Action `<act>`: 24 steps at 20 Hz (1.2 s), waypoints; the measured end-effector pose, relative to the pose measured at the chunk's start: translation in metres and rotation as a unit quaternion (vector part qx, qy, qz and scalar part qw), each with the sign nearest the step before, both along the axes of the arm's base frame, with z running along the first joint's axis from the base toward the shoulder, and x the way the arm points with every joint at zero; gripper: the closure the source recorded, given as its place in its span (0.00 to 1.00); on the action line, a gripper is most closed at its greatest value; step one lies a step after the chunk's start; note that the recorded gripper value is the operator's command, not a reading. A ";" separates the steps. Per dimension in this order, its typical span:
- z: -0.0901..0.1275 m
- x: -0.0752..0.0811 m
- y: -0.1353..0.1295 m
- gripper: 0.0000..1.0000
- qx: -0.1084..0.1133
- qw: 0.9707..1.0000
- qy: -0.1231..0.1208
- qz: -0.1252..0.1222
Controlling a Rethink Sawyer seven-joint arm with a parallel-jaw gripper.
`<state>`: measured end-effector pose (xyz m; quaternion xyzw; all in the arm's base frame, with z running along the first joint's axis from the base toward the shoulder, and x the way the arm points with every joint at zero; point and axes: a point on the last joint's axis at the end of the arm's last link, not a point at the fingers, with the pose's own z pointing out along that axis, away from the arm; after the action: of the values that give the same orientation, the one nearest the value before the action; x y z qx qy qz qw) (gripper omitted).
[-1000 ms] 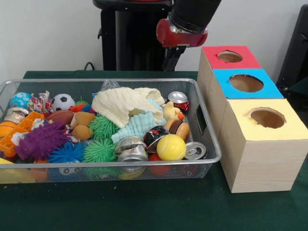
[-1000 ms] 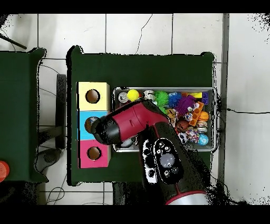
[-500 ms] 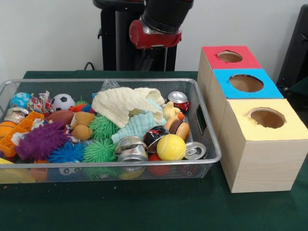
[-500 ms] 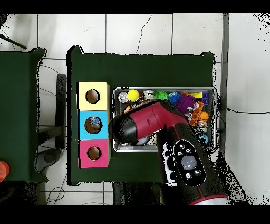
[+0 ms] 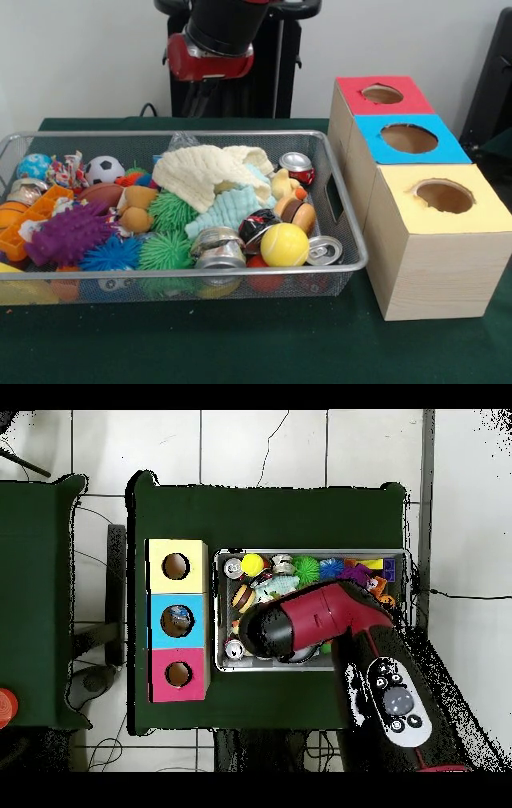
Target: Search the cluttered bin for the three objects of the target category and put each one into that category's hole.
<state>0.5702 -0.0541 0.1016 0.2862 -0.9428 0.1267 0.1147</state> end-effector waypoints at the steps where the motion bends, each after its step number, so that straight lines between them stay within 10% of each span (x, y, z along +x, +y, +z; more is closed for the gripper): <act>1: -0.001 -0.001 -0.004 1.00 -0.001 1.000 0.001 0.000; 24: -0.010 -0.025 -0.002 1.00 0.001 1.000 0.024 0.009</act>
<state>0.5455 -0.0557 0.0919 0.2978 -0.9373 0.1201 0.1357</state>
